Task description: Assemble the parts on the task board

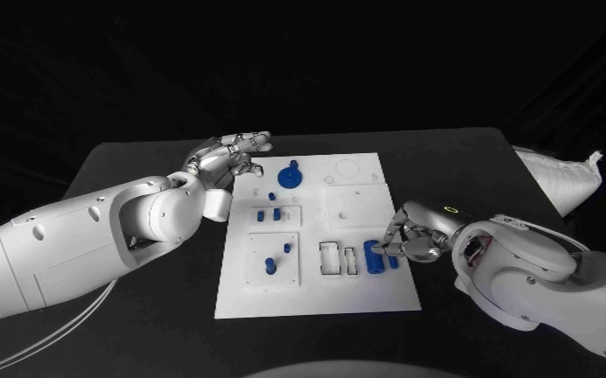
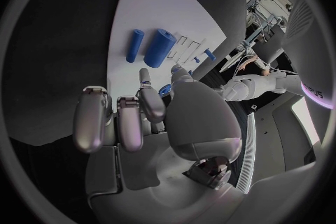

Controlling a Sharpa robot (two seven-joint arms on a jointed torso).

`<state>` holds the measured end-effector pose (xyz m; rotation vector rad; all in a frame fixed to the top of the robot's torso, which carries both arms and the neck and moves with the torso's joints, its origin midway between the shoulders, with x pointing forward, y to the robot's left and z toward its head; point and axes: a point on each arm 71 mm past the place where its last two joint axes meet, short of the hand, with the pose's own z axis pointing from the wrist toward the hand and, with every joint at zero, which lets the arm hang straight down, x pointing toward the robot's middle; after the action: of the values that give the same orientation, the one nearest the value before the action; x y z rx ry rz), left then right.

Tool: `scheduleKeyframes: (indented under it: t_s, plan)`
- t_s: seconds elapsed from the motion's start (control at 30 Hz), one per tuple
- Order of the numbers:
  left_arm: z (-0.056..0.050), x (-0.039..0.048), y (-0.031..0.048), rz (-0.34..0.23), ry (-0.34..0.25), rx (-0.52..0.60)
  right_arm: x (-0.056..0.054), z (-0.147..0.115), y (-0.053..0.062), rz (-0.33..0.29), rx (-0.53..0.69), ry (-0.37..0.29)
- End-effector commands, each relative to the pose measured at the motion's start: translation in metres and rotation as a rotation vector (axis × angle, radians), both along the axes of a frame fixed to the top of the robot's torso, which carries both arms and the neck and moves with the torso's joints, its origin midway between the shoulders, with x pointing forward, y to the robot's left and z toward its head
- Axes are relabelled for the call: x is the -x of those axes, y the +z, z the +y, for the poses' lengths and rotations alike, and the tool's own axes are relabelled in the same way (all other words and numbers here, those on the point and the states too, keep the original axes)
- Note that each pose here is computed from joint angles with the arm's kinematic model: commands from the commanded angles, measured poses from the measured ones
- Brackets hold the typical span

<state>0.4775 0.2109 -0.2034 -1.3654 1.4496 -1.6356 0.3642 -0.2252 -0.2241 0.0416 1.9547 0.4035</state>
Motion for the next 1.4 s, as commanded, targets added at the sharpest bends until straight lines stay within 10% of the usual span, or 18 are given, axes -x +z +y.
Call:
scheduleKeyframes:
  t_s: [0.03,0.87,1.4]
  plan:
    - [-0.002,0.0005,0.0013,-0.011,-0.019,0.011,0.0,0.004,-0.003,-0.01,0.059,0.028]
    - [0.0,0.0015,0.0013,-0.007,-0.023,0.011,-0.005,0.029,-0.036,0.048,0.131,0.096]
    - [0.0,0.0018,0.0012,-0.004,-0.027,0.011,-0.002,0.03,-0.012,-0.071,-0.011,0.033]
